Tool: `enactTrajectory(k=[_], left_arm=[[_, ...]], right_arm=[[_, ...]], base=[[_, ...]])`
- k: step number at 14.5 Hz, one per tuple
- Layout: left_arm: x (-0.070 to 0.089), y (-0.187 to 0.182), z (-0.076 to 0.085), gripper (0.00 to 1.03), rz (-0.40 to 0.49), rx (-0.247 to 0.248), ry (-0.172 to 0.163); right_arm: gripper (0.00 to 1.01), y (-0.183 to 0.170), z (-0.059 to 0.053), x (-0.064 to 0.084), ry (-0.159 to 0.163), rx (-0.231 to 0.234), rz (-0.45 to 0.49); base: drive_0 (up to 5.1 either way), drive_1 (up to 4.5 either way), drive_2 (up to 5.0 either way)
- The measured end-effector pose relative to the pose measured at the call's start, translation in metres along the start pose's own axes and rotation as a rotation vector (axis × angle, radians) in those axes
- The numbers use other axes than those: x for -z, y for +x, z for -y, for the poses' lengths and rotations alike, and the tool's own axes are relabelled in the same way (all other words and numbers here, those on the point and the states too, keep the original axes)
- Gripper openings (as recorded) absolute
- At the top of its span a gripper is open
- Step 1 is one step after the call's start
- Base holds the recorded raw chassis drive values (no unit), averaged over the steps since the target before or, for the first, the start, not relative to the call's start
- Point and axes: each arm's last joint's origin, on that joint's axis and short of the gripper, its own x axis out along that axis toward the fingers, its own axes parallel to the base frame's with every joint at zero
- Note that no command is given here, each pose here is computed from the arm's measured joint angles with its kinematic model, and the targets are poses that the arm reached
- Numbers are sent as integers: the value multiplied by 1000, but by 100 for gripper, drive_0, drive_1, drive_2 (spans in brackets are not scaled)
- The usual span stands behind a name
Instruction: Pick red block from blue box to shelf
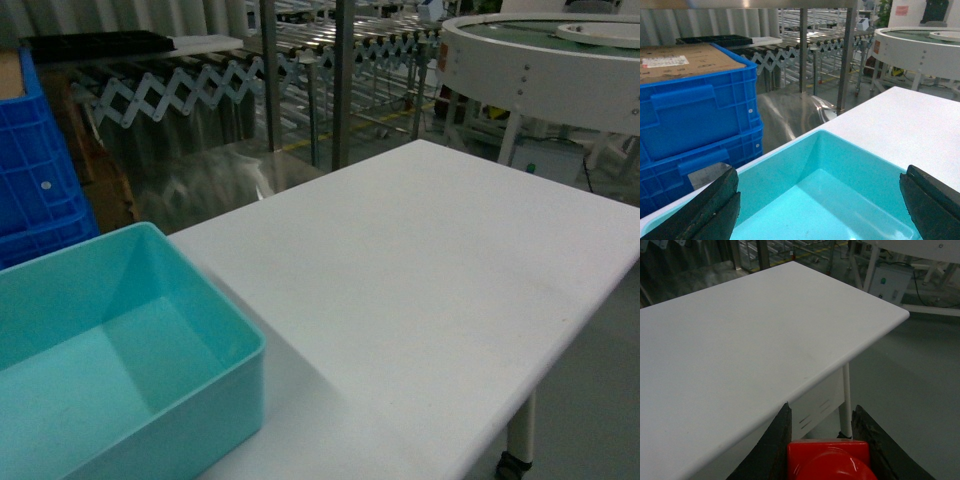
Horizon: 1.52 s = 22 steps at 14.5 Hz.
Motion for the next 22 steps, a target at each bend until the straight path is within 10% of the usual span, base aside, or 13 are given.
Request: enactTrajectory(k=[22], left_arm=[[0,0,0,98,0,0,0]], right_arm=[[29,0,0,0,0,0,0]], base=[[-156,-156,-156]])
